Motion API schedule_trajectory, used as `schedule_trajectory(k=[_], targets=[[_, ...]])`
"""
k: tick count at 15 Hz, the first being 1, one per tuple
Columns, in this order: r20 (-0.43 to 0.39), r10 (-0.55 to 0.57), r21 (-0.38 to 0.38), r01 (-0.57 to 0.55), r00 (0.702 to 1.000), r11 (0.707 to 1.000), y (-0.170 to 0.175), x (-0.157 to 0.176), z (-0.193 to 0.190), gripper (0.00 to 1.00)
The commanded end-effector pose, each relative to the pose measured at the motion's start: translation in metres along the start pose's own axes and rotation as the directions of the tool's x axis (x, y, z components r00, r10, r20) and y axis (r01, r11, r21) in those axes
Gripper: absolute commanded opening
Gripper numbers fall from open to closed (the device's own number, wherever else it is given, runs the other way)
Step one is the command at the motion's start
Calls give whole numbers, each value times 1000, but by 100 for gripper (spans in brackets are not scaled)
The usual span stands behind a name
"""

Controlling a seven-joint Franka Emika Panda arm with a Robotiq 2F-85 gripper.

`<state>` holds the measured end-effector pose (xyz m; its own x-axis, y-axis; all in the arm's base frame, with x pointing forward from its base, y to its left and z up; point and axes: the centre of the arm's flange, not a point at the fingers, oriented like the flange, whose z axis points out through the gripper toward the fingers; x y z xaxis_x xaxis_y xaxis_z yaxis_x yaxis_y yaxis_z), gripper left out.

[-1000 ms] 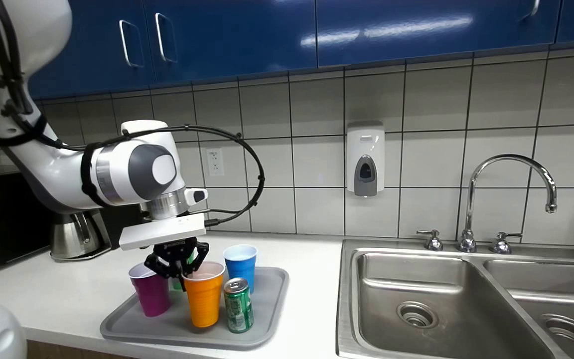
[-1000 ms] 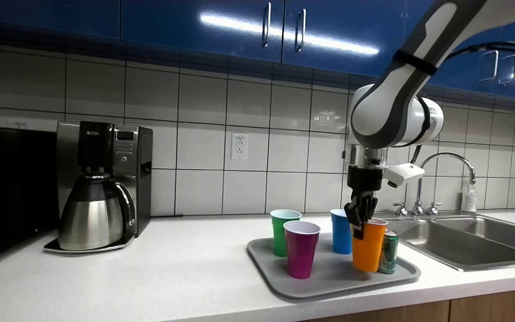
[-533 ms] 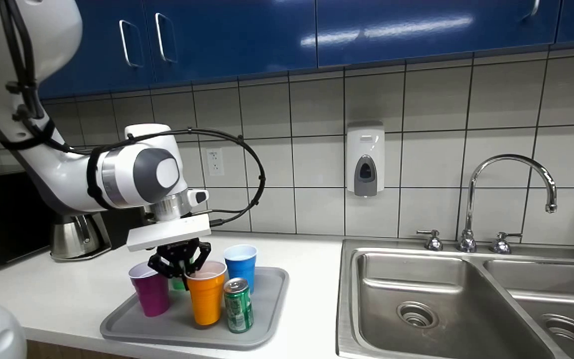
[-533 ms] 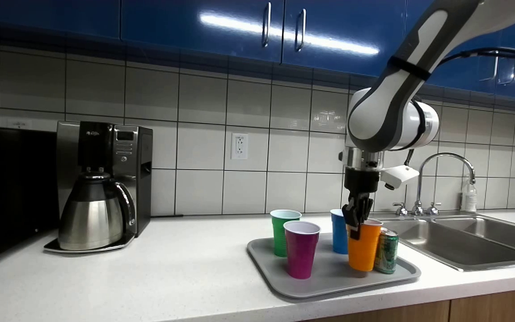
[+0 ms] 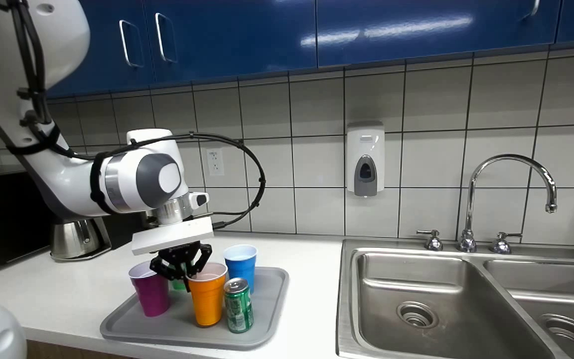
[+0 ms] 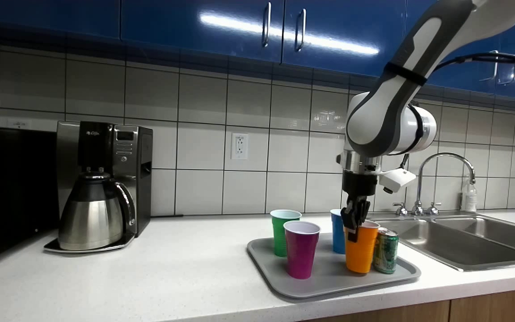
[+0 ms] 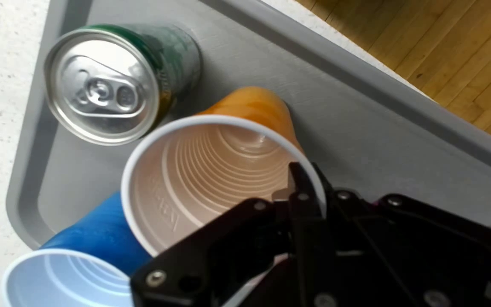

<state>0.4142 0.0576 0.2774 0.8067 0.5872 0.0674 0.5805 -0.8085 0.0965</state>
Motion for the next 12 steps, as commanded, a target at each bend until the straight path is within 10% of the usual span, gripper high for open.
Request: schedule_trajectory(k=[1,6,7,8,12], targets=[[-11,-34,-8,34,999,999,9,3,2,1],[5,-49,-3,49,999,999,9,3,3,1],[8,-52,-2,52,999,999,9,3,3,5],[13,-57,-4,57,998,998,9,3,3,30],[36,-54,-2,54,998,999,10,3,3,47]])
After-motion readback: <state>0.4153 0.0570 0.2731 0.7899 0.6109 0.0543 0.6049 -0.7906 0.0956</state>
